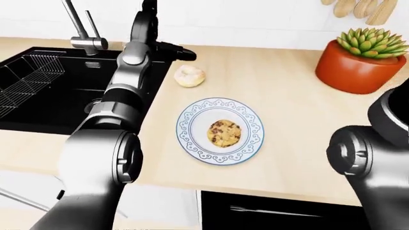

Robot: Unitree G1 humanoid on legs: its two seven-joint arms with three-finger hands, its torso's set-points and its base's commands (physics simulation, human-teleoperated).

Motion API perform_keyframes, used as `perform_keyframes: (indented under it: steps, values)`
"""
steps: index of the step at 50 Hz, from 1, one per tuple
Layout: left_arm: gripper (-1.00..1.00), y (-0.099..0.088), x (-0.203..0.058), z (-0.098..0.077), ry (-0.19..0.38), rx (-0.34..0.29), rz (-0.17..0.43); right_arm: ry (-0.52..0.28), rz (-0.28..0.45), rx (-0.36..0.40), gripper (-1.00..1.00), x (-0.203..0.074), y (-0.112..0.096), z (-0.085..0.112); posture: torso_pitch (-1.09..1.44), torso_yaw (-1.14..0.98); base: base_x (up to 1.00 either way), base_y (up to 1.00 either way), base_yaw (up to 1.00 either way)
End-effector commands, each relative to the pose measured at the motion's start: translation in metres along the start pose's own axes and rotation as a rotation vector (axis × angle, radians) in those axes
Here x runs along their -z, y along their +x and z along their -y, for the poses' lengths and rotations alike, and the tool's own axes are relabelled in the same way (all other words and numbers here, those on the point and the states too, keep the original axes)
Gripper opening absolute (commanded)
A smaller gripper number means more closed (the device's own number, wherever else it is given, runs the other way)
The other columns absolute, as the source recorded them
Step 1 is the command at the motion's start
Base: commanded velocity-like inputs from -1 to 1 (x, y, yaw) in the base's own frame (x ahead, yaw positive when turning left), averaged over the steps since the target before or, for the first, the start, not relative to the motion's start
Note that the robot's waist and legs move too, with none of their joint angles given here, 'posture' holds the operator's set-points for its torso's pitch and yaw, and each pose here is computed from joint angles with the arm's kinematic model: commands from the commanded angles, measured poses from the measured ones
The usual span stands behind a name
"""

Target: Place the pastries on the plates.

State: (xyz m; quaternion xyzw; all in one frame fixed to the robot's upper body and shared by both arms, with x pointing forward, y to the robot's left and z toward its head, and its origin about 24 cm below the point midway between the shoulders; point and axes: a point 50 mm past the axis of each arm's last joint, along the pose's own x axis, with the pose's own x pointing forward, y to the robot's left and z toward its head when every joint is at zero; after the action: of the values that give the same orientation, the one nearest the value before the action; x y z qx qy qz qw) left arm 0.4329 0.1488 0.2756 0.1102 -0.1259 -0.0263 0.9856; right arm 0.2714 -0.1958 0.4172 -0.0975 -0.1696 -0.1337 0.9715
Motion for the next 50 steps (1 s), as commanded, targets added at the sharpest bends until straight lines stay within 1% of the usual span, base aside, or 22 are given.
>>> perform_keyframes:
  steps: [1, 4, 6, 9, 13, 14, 18, 20, 21, 24, 25, 27, 28, 30, 34, 36, 38, 42, 46, 50]
  values:
    - [1.00, 0.002, -0.019, -0.006, -0.003, -0.040, 0.075, 0.001, 0.058, 0.081, 1.00, -0.016, -0.004, 0.015, 0.00, 0.00, 0.00, 0.00, 0.00]
    - [1.00, 0.001, -0.013, -0.005, -0.014, -0.051, 0.054, -0.022, 0.065, 0.099, 1.00, -0.025, -0.006, 0.023, 0.00, 0.00, 0.00, 0.00, 0.00]
    - [1.00, 0.001, -0.009, -0.004, -0.036, -0.054, 0.039, -0.043, 0.083, 0.116, 1.00, -0.033, -0.008, 0.030, 0.00, 0.00, 0.00, 0.00, 0.00]
    - [1.00, 0.000, -0.003, -0.003, -0.059, -0.068, 0.022, -0.047, 0.097, 0.138, 1.00, -0.041, -0.009, 0.040, 0.00, 0.00, 0.00, 0.00, 0.00]
    - [1.00, -0.001, 0.004, -0.001, -0.056, -0.074, 0.008, -0.054, 0.108, 0.151, 1.00, -0.042, -0.008, 0.043, 0.00, 0.00, 0.00, 0.00, 0.00]
    - [1.00, -0.001, 0.005, -0.001, -0.056, -0.076, 0.006, -0.068, 0.115, 0.157, 1.00, -0.042, -0.008, 0.044, 0.00, 0.00, 0.00, 0.00, 0.00]
    - [1.00, -0.002, 0.007, 0.001, -0.075, -0.087, 0.005, -0.068, 0.115, 0.162, 1.00, -0.039, -0.005, 0.043, 0.00, 0.00, 0.00, 0.00, 0.00]
    - [1.00, -0.002, 0.010, 0.004, -0.070, -0.088, -0.001, -0.068, 0.117, 0.159, 1.00, -0.038, -0.002, 0.038, 0.00, 0.00, 0.00, 0.00, 0.00]
    - [1.00, -0.002, 0.010, 0.004, -0.070, -0.089, -0.002, -0.051, 0.121, 0.159, 1.00, -0.039, -0.002, 0.038, 0.00, 0.00, 0.00, 0.00, 0.00]
    - [1.00, -0.003, 0.011, 0.005, -0.079, -0.104, -0.004, -0.040, 0.130, 0.151, 1.00, -0.038, -0.004, 0.038, 0.00, 0.00, 0.00, 0.00, 0.00]
    - [1.00, -0.003, 0.013, 0.006, -0.075, -0.105, -0.012, -0.044, 0.130, 0.153, 1.00, -0.035, -0.003, 0.037, 0.00, 0.00, 0.00, 0.00, 0.00]
    - [1.00, -0.003, 0.012, 0.007, -0.081, -0.104, -0.007, -0.039, 0.131, 0.146, 1.00, -0.031, -0.003, 0.036, 0.00, 0.00, 0.00, 0.00, 0.00]
    - [1.00, -0.003, 0.012, 0.008, -0.085, -0.109, -0.009, -0.041, 0.144, 0.148, 1.00, -0.032, -0.003, 0.036, 0.01, 0.00, 0.00, 0.00, 0.00]
    - [1.00, -0.002, 0.010, 0.010, -0.091, -0.108, -0.003, -0.055, 0.145, 0.140, 1.00, -0.030, 0.001, 0.032, 0.01, 0.00, 0.00, 0.00, 0.00]
    - [1.00, -0.001, 0.007, 0.011, -0.095, -0.108, 0.001, -0.039, 0.162, 0.138, 1.00, -0.038, -0.001, 0.035, 0.02, 0.00, 0.00, 0.00, 0.00]
    - [1.00, -0.001, 0.007, 0.011, -0.090, -0.106, 0.002, -0.040, 0.184, 0.142, 1.00, -0.046, -0.004, 0.038, 0.02, 0.00, 0.00, 0.00, 0.00]
    - [1.00, -0.001, 0.007, 0.011, -0.089, -0.104, 0.002, -0.032, 0.188, 0.141, 1.00, -0.048, -0.003, 0.037, 0.02, 0.00, 0.00, 0.00, 0.00]
    - [1.00, -0.001, 0.005, 0.011, -0.091, -0.105, 0.005, -0.034, 0.170, 0.136, 1.00, -0.038, 0.002, 0.032, 0.03, 0.00, 0.00, 0.00, 0.00]
    - [1.00, -0.001, 0.005, 0.011, -0.089, -0.104, 0.004, -0.032, 0.176, 0.124, 1.00, -0.038, 0.006, 0.027, 0.04, 0.00, 0.00, 0.00, 0.00]
    - [1.00, -0.001, 0.006, 0.011, -0.086, -0.101, 0.004, -0.029, 0.182, 0.119, 1.00, -0.040, 0.005, 0.027, 0.05, 0.00, 0.00, 0.00, 0.00]
